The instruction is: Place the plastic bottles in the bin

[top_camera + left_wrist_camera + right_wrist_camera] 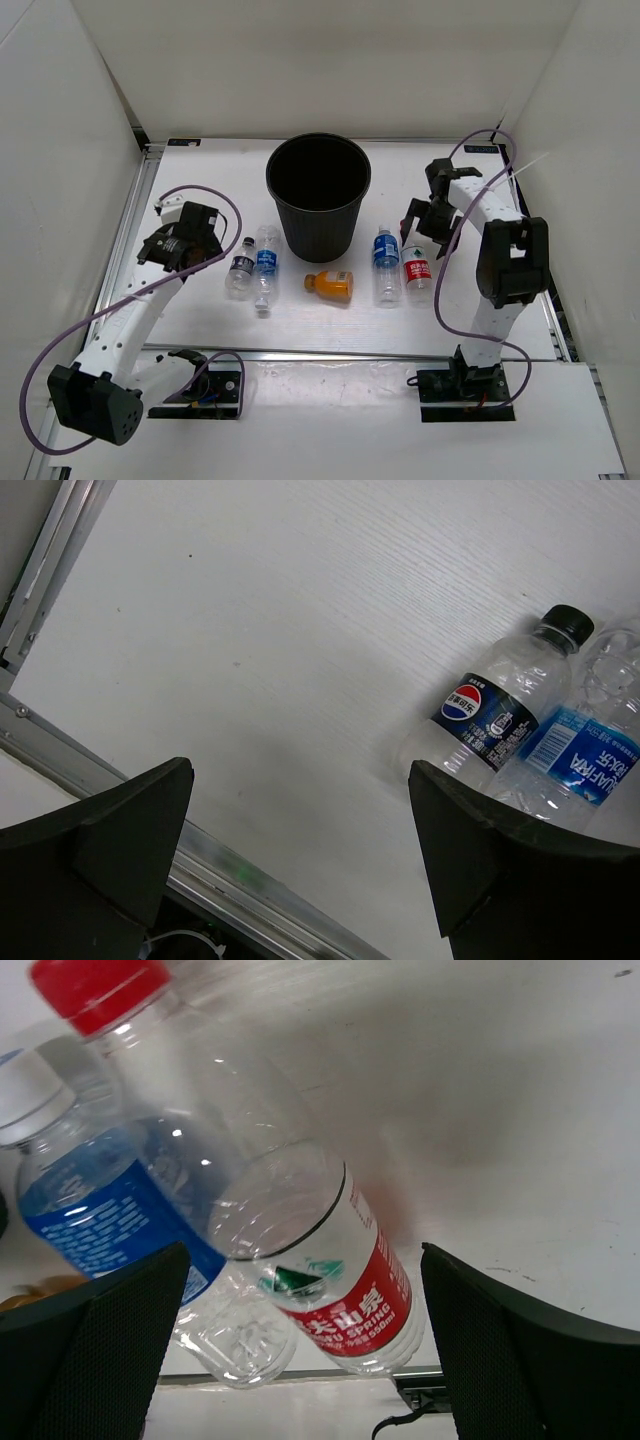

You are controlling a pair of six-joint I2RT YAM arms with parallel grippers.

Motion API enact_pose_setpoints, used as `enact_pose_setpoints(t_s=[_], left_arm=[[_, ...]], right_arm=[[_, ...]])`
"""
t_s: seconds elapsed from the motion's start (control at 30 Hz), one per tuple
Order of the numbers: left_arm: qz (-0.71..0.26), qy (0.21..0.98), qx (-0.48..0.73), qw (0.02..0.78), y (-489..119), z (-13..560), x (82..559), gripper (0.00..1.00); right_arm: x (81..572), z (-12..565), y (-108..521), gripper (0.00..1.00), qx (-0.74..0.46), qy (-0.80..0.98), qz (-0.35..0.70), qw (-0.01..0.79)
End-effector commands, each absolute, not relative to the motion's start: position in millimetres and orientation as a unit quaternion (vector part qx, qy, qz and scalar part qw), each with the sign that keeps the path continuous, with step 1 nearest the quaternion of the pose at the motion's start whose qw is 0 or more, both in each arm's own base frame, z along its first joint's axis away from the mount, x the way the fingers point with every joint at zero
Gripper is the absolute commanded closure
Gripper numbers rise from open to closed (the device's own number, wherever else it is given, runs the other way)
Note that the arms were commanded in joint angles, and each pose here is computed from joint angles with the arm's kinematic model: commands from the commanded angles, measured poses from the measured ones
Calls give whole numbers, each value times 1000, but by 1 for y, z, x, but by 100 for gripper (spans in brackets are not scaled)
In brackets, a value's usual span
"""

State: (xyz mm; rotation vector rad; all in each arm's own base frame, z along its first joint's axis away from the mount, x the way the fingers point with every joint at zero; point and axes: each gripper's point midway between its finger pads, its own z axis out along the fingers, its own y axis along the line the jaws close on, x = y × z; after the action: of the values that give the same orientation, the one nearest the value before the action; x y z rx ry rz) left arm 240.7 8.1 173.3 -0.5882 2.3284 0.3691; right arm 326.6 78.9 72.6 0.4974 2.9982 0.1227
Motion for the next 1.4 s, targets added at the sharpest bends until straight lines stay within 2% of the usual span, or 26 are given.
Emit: enact_pose_setpoints(t_s=[0.0, 0.2, 0.33, 0.4, 0.43, 0.6, 0.67, 0.73, 0.8, 0.83, 0.93, 0.97, 1.1, 1.2, 1.37], left_arm=[[132, 896, -236, 353, 7, 174, 242, 0], [134, 904, -240, 328, 4, 164, 237, 0], [130, 904, -246, 323, 3, 163, 235, 0], [130, 904, -246, 323, 4, 164, 232, 0], [128, 903, -251, 324, 3, 164, 232, 0], [116, 910, -250, 309, -2, 154, 226, 0], [102, 911, -253, 308, -6, 152, 226, 0], [95, 911, -254, 311, -8, 152, 228, 0], [92, 909, -255, 315, -9, 153, 231, 0], [94, 911, -254, 312, -9, 151, 231, 0], [100, 911, -250, 313, -9, 151, 236, 0], [100, 911, -250, 313, -10, 152, 240, 0], [109, 915, -229, 312, -14, 153, 253, 0], [107, 915, -223, 319, -15, 158, 260, 0], [111, 917, -213, 318, -18, 161, 273, 0]], right_arm=[[328, 56, 77, 0, 154, 987, 34, 42], [326, 38, 81, 9, 154, 987, 37, 16], [322, 28, 77, 22, 159, 987, 34, 8], [321, 26, 68, 30, 177, 984, 32, 2], [318, 25, 62, 39, 186, 982, 32, 0], [314, 48, 42, 58, 235, 971, 27, 21], [317, 73, 34, 66, 260, 964, 33, 42], [336, 113, 34, 70, 280, 954, 56, 91], [348, 150, 45, 71, 282, 947, 97, 120], [369, 186, 51, 71, 285, 935, 130, 167], [395, 256, 69, 71, 273, 908, 206, 240], [410, 304, 85, 71, 244, 889, 259, 289], [429, 409, 135, 71, 168, 826, 385, 376], [432, 454, 163, 71, 115, 788, 438, 418], [429, 476, 233, 71, 15, 761, 479, 438]])
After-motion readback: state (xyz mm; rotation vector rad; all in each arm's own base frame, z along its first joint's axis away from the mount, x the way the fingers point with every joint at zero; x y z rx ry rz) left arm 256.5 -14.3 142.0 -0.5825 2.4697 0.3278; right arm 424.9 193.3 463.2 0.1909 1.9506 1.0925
